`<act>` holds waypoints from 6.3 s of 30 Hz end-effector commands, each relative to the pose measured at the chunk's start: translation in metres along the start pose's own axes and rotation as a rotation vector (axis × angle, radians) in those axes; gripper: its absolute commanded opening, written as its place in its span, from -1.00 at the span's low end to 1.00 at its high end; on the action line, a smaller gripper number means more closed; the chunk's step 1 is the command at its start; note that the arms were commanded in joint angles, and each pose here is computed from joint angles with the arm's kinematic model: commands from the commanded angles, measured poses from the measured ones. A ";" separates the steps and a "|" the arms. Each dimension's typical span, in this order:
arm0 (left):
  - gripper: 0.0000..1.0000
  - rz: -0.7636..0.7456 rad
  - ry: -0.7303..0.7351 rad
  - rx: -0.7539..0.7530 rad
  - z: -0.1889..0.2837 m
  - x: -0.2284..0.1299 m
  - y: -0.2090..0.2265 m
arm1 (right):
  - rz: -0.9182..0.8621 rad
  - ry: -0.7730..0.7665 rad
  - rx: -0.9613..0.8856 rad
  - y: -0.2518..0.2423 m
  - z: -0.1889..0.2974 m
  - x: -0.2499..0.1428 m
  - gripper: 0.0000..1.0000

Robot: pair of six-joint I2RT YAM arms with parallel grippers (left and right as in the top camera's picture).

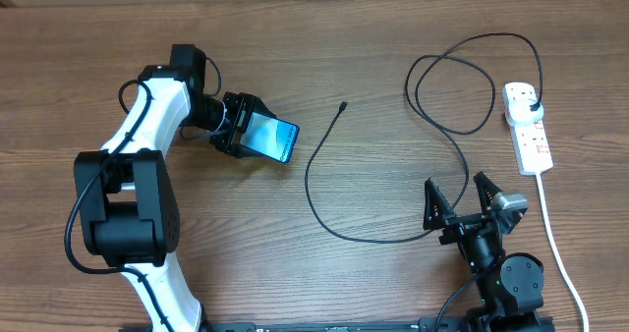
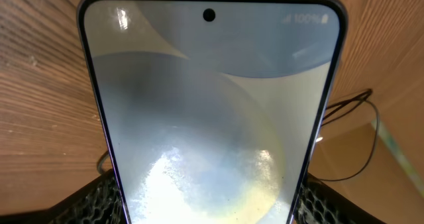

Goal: Plug charger to phone and switch on socket

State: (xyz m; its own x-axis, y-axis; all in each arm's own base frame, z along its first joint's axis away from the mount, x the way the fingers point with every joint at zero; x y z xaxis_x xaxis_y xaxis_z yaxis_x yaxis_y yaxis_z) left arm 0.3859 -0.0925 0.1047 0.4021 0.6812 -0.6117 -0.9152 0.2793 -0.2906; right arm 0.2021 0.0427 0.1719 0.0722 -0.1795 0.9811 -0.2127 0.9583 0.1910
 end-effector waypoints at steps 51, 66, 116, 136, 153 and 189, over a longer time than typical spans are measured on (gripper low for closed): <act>0.15 0.200 0.308 -0.101 0.011 -0.039 -0.023 | 0.001 -0.006 0.001 0.000 0.000 -0.002 1.00; 0.13 0.225 0.312 -0.098 0.011 -0.040 -0.023 | 0.001 -0.007 0.001 0.000 0.000 -0.001 1.00; 0.09 0.099 -0.069 0.096 -0.030 -0.030 -0.003 | -0.541 0.771 0.336 0.084 -0.098 0.057 1.00; 0.10 0.099 -0.054 0.135 -0.047 -0.052 -0.001 | -0.573 0.994 0.306 0.140 -0.142 -0.043 0.27; 0.09 0.099 0.038 0.139 -0.054 -0.072 -0.002 | -0.575 0.969 0.147 0.151 -0.149 -0.065 -0.09; 0.14 0.086 0.129 0.131 -0.062 -0.094 -0.006 | -0.583 0.952 0.194 0.159 -0.155 -0.065 -0.88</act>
State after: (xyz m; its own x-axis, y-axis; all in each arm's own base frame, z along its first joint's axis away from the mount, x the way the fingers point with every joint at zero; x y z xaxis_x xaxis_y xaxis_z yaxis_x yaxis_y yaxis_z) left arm 0.3510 -0.1930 0.1072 0.3211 0.6600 -0.6792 -0.9364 0.3285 -0.1234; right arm 0.3091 0.2355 0.1225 0.9128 -0.2640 0.3115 -0.0217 0.7304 0.6827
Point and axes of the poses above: each gripper's point midway between its finger pads, its own z axis back along the fingers, its own y axis along the line the jaws close on, x = y × z, the point moved 4 cm from there along z, back along the fingers, and after that the axes turned 5 degrees about z, right-handed, at the moved point
